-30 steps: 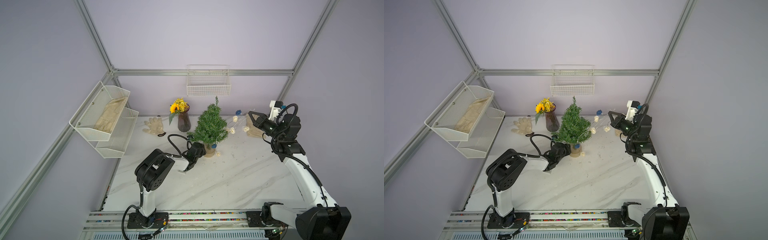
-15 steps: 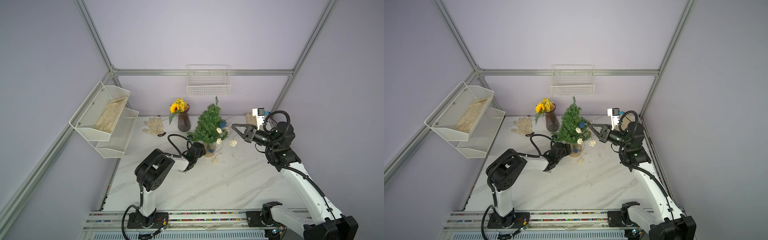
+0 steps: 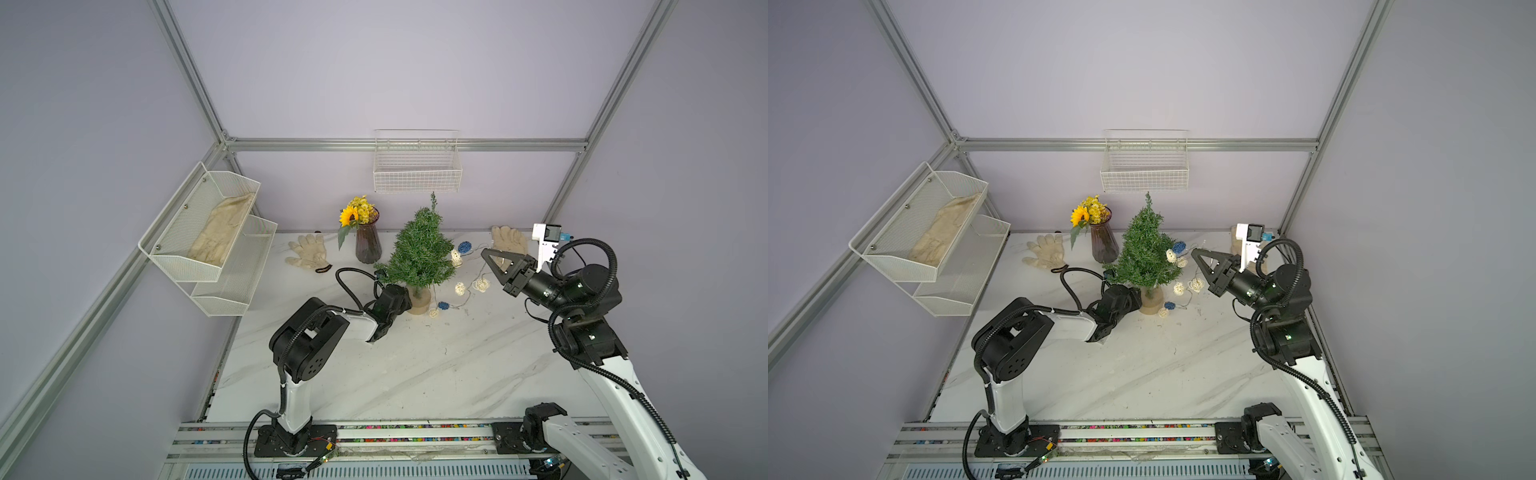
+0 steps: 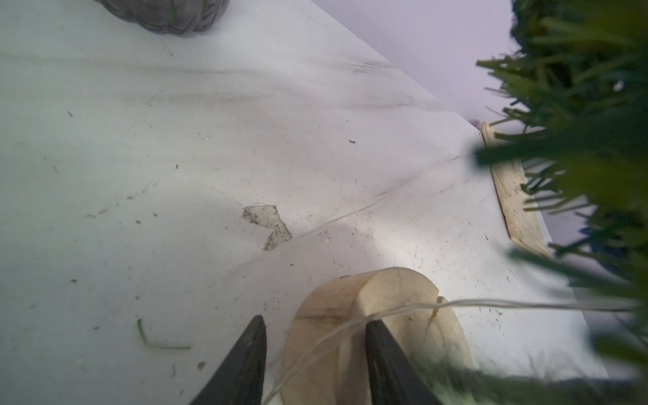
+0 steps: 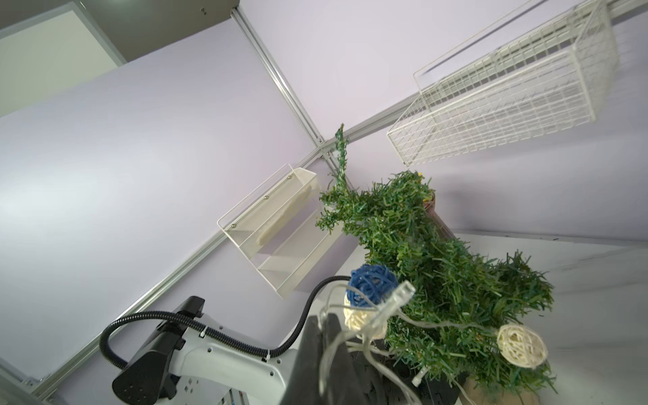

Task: Remove string lights from the small christmas tree
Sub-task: Remove the light string from the Christmas tree.

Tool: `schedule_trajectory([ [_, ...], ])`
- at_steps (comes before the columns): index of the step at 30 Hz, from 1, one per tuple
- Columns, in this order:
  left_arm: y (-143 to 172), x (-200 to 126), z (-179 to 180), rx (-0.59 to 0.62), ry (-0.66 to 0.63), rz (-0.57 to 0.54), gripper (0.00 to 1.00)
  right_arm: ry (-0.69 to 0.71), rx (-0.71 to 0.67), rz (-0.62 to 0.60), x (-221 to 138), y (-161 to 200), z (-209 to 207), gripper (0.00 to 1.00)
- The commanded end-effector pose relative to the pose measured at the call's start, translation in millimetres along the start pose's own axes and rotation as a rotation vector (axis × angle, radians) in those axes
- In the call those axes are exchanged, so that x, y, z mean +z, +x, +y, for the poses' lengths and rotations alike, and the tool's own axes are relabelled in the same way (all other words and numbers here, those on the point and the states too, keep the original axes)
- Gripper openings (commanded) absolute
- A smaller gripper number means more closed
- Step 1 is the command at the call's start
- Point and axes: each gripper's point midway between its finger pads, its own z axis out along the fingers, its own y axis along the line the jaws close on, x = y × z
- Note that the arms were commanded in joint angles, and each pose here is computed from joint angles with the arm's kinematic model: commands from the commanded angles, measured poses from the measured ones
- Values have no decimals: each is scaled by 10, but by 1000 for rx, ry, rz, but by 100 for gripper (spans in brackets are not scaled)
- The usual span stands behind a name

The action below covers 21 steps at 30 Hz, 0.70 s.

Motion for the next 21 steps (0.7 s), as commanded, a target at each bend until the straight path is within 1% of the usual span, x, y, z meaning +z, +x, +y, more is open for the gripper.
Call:
schedule_trajectory([
  [1,105,-18,159,55,-57,52,44,51,-11,-22,40,-71,-118,0],
  [8,106,-14,139,50,-48,54,44,-20,98,8,434,4,-393,0],
  [11,157,43,130,34,-43,68,44,-59,112,44,622,50,-368,0],
  [14,191,70,140,17,-45,72,43,-93,104,91,752,180,-225,0],
  [17,178,64,142,18,-47,66,43,-128,90,136,760,347,-98,0],
  [21,169,52,123,28,-40,68,43,-168,66,163,606,474,47,0],
])
